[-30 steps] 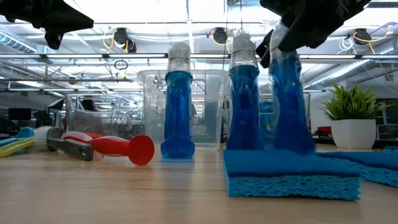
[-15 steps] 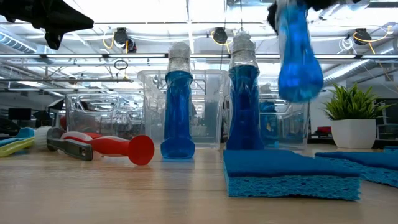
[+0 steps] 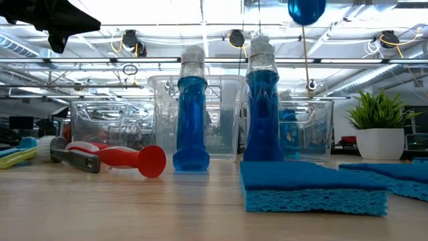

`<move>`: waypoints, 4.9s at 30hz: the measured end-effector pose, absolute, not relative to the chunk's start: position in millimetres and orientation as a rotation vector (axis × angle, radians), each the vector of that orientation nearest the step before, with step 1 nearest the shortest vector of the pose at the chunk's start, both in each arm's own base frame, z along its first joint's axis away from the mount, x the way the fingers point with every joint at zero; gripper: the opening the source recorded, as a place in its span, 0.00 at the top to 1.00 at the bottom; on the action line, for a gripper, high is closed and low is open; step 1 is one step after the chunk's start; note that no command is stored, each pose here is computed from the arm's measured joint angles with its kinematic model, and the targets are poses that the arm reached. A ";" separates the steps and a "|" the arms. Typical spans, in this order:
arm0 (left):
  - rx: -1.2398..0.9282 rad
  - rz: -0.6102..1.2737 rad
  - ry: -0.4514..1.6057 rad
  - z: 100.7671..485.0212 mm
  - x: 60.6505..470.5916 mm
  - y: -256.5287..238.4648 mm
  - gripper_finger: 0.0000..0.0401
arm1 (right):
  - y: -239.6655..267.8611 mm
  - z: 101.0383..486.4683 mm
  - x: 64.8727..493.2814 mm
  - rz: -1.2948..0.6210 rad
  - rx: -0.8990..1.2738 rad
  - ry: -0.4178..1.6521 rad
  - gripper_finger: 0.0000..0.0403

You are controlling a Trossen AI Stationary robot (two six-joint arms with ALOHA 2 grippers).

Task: Pick & Place Kitchen Sink Supplies
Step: Put the blue dishwashing liquid bottle into the right transparent bin

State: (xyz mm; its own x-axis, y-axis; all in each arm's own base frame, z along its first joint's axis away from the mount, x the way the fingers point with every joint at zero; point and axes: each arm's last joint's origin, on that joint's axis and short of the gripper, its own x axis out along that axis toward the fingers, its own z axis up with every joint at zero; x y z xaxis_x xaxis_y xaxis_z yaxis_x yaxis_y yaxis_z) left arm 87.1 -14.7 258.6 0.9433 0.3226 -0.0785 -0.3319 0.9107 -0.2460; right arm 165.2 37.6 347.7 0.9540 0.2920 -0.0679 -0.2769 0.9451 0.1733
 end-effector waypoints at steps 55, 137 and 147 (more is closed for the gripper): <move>-0.261 0.337 0.036 258.6 87.1 -14.7 0.92 | 0.1 328.2 168.8 -0.618 0.055 0.204 0.69; -0.261 0.337 0.036 258.7 87.1 -14.7 0.92 | -57.0 222.1 201.3 -0.637 0.084 0.538 0.68; -0.261 0.337 0.036 258.7 87.1 -14.7 0.92 | -59.7 221.9 200.4 -0.651 0.083 0.541 0.68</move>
